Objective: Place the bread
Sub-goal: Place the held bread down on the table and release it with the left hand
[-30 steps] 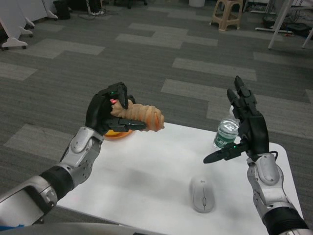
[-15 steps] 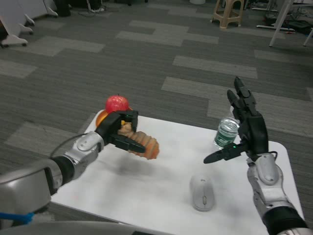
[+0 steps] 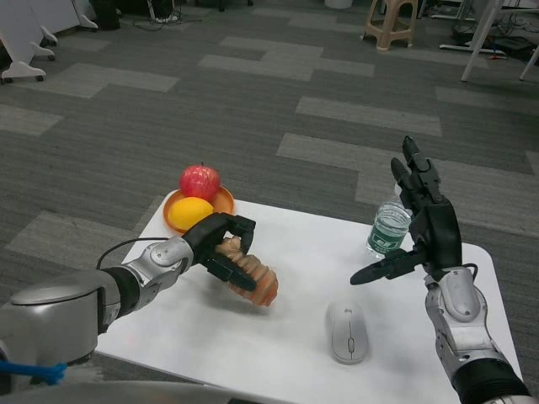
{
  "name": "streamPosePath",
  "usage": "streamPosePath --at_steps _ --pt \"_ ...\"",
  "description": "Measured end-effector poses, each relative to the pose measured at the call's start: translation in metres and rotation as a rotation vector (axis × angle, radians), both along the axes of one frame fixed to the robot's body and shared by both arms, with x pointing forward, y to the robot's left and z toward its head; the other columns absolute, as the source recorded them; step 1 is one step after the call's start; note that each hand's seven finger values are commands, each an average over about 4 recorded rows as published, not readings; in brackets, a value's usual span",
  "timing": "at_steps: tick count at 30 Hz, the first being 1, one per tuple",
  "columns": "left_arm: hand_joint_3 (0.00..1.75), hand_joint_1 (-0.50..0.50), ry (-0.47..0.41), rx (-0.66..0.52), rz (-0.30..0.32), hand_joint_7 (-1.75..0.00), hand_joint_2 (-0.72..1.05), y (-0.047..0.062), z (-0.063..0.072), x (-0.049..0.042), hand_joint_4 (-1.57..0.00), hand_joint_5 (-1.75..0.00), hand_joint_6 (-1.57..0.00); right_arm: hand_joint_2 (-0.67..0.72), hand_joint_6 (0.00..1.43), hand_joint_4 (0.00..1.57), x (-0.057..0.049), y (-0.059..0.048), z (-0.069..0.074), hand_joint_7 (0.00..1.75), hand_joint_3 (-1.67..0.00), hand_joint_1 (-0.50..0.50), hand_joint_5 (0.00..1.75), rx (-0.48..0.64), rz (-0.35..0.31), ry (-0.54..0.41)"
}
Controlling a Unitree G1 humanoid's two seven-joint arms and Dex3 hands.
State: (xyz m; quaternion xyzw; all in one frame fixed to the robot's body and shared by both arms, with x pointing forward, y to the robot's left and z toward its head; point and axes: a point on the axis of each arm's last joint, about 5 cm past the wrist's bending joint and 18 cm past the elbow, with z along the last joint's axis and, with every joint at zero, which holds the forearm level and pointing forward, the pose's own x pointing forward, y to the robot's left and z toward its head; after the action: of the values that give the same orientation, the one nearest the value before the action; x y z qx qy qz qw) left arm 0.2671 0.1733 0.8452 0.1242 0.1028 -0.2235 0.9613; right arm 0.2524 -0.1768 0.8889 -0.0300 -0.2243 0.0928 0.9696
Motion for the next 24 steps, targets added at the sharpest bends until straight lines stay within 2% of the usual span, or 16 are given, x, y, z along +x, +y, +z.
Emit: streamPosePath --at_steps 5,7,11,13,14,17,20,24 --pt "0.09 0.21 0.031 0.034 -0.020 -1.61 1.05 -0.0019 -0.0017 -0.0002 -1.23 -1.75 -1.06 0.22 0.00 0.00 -0.0001 -0.0002 -0.0001 0.00 0.00 -0.38 0.10 -0.001 0.000 0.001" --pt "0.09 0.22 0.049 0.049 -0.025 -1.61 1.05 -0.0024 -0.0025 -0.0002 -1.05 -1.75 -0.98 0.20 0.00 0.00 -0.0002 -0.0003 -0.0002 0.00 0.00 -0.38 0.10 -0.001 0.000 0.001" --pt "0.09 0.26 0.084 0.069 -0.030 -1.52 1.05 -0.0049 -0.0042 0.0000 -0.39 -1.72 -0.57 0.17 0.00 0.00 -0.0010 -0.0007 -0.0011 0.00 0.00 -0.38 0.10 -0.002 -0.001 0.005" --pt "0.09 0.27 0.088 0.069 -0.031 -1.45 1.05 -0.0065 -0.0040 0.0007 -0.22 -1.57 -0.45 0.20 0.00 0.00 -0.0015 -0.0008 -0.0017 0.00 0.00 -0.38 0.10 -0.002 -0.002 0.007" --pt "0.09 0.28 0.091 0.068 -0.030 -1.40 1.05 -0.0071 -0.0040 0.0010 -0.14 -1.44 -0.39 0.22 0.00 0.00 -0.0016 -0.0008 -0.0018 0.00 0.00 -0.38 0.10 -0.002 -0.002 0.008" --pt "0.13 0.29 0.104 0.052 -0.013 -1.24 1.05 -0.0082 -0.0035 0.0023 -0.04 -1.00 -0.27 0.22 0.00 0.00 -0.0020 -0.0010 -0.0023 0.00 0.00 -0.38 0.10 -0.002 -0.003 0.009" --pt "0.09 0.30 0.107 0.029 0.003 -1.05 1.05 -0.0091 -0.0019 0.0042 0.00 -0.62 -0.14 0.22 0.00 0.00 -0.0021 -0.0010 -0.0024 0.00 0.00 -0.38 0.10 -0.002 -0.003 0.010" --pt "0.09 0.30 0.104 0.017 0.010 -0.77 1.05 -0.0097 -0.0007 0.0055 0.00 -0.38 -0.06 0.22 0.00 0.00 -0.0021 -0.0010 -0.0025 0.00 0.00 -0.38 0.10 -0.002 -0.003 0.010"
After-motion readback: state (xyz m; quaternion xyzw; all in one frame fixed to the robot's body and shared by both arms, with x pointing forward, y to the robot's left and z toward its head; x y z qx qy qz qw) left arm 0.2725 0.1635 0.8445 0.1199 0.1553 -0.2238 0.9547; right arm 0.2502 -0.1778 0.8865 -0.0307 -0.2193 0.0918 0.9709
